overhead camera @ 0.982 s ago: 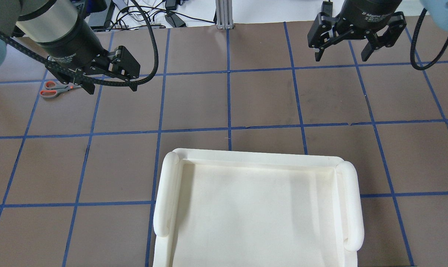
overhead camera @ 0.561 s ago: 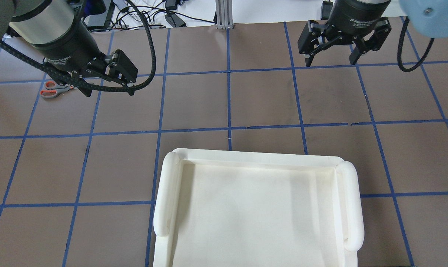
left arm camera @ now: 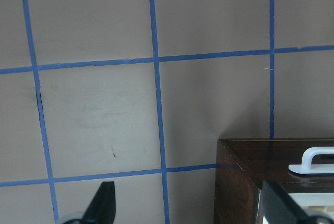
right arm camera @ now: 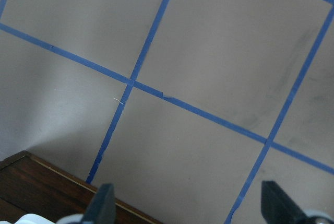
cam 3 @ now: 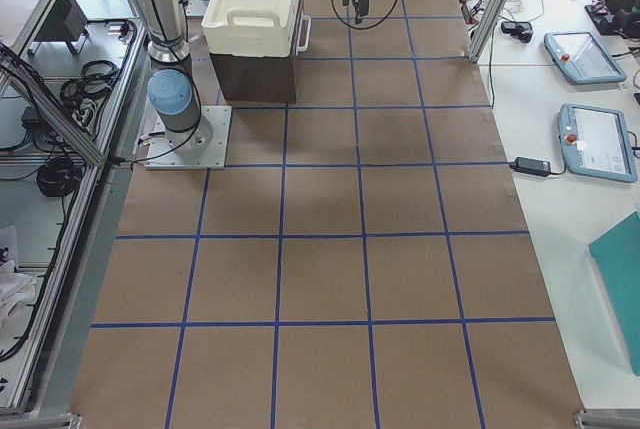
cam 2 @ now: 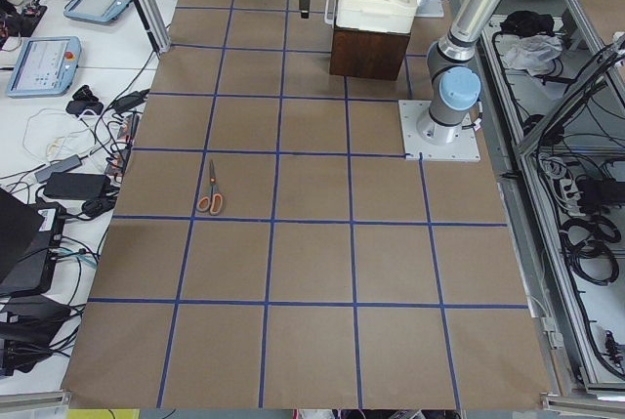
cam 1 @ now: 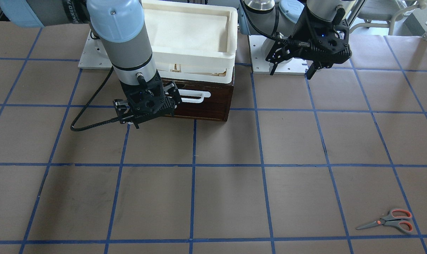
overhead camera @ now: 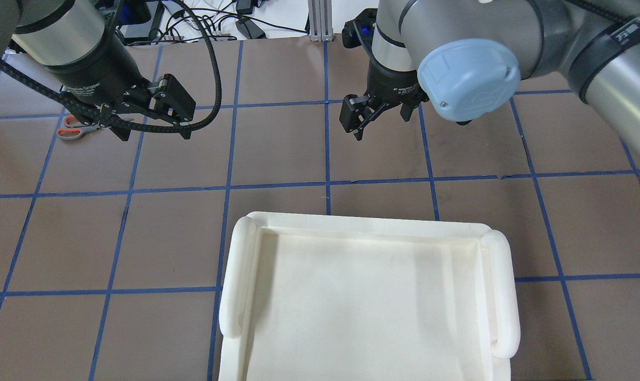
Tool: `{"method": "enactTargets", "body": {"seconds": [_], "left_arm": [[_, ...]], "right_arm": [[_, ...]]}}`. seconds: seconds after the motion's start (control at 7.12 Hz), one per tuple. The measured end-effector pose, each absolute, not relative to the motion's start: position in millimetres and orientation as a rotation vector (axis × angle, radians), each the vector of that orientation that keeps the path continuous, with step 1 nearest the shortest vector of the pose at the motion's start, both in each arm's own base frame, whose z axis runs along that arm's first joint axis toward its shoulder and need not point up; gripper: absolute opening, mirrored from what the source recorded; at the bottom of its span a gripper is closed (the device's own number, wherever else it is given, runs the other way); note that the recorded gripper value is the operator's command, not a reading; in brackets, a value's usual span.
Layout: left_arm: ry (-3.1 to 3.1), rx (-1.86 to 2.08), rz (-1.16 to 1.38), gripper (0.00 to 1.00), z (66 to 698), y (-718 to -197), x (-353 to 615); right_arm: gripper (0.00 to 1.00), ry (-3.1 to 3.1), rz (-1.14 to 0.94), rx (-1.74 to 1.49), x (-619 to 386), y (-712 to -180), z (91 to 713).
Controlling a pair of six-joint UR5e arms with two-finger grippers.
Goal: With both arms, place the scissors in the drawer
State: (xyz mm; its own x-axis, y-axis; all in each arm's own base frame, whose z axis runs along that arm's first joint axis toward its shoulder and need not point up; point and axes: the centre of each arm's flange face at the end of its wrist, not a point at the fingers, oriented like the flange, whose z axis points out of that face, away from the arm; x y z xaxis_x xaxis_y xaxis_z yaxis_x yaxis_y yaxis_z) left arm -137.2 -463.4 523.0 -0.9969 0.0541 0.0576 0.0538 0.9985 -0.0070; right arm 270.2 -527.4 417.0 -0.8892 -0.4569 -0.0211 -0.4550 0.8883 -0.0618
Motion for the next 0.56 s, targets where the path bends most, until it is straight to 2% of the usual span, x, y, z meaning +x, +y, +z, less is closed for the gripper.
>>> {"method": "enactTargets", "body": {"seconds": [0.28,0.56], "left_arm": [[-3.083,-0.079,0.004,1.00,521.8,-463.8,-135.2],[-3.080,-0.105,-0.009,1.00,514.9,-469.9,-122.4]], "right_arm": [[1.00,2.902,-0.103,-1.130,278.1,-525.5,405.3],[1.00,2.839,-0.002,-1.272,278.8,-511.9,401.6]]}}
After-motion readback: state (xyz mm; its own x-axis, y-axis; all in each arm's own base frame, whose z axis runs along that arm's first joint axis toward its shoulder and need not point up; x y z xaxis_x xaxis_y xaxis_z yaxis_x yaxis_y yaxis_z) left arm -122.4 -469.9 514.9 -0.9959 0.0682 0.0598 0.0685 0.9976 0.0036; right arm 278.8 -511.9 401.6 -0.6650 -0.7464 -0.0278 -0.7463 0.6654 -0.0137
